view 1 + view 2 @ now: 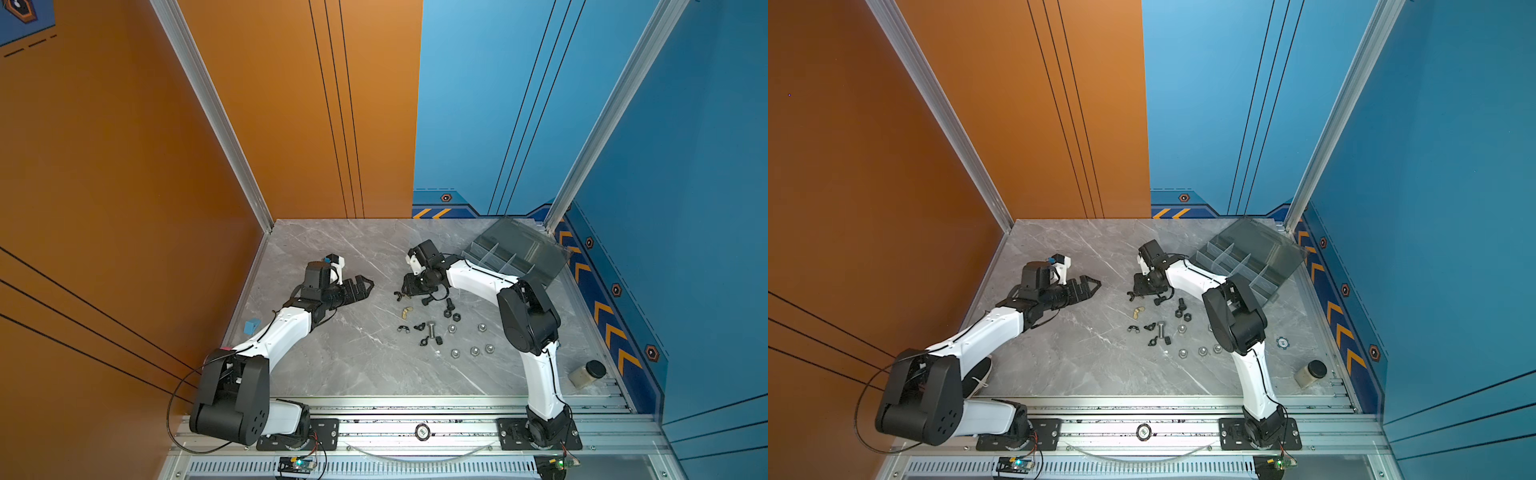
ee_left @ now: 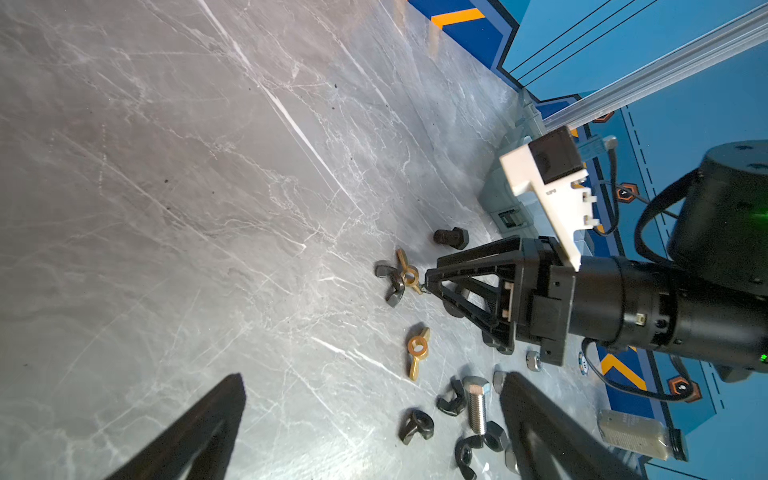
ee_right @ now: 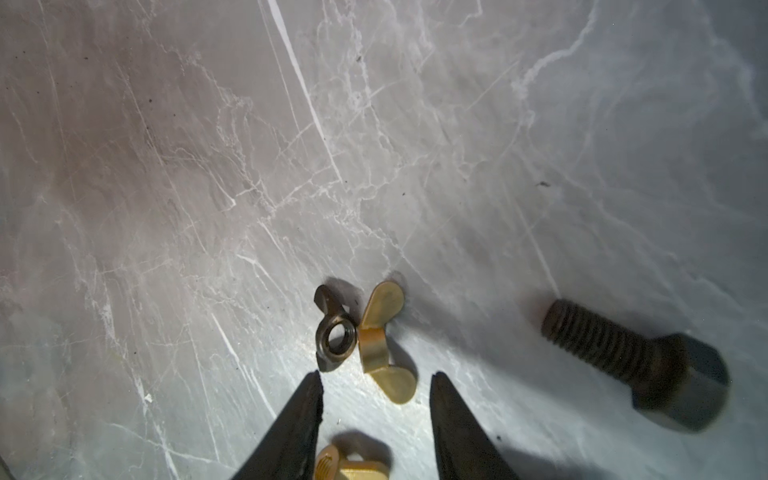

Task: Sort the screws and nuts into containers
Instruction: 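Lower the right gripper and close it on the brass wing nut, then lift the brass wing nut and carry it over the grey compartment box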

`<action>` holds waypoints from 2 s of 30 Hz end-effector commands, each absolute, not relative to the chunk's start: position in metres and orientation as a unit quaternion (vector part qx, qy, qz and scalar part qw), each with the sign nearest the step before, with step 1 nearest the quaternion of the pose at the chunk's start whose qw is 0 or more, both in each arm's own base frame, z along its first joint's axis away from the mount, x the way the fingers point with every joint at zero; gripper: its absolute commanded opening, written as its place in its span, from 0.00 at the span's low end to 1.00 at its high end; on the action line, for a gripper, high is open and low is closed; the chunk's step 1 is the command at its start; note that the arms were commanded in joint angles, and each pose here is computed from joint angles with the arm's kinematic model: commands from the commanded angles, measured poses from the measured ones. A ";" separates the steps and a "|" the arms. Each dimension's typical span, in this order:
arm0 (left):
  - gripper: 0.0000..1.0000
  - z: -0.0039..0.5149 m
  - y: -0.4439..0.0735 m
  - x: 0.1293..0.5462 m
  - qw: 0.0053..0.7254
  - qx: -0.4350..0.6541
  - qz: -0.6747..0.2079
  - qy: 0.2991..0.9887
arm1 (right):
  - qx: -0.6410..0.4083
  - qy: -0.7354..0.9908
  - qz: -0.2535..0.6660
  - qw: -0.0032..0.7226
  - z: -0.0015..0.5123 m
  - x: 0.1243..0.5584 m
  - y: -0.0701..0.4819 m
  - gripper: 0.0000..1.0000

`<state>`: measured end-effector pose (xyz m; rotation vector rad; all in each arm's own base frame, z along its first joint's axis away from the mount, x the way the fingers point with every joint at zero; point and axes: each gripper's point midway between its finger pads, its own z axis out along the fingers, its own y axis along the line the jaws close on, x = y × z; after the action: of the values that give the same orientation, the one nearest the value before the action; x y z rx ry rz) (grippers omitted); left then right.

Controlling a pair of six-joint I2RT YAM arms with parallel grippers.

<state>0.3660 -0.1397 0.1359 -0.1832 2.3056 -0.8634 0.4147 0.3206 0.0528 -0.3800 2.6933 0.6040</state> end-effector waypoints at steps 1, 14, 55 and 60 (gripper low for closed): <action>0.98 0.132 -0.144 0.366 0.318 -0.073 -0.351 0.878 | -0.133 0.948 0.218 0.190 0.057 0.423 0.330 0.41; 0.98 0.127 -0.145 0.367 0.310 -0.078 -0.356 0.878 | -0.133 0.950 0.221 0.176 0.042 0.423 0.333 0.36; 0.98 0.126 -0.146 0.365 0.304 -0.077 -0.354 0.881 | -0.152 0.929 0.264 0.208 0.068 0.429 0.336 0.00; 0.98 0.129 -0.148 0.367 0.307 -0.076 -0.359 0.878 | -0.153 0.915 0.271 0.257 0.113 0.442 0.320 0.00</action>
<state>0.3666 -0.1451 0.1256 -0.2060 2.3329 -0.9147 0.4256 0.3240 0.0521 -0.3892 2.6442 0.6972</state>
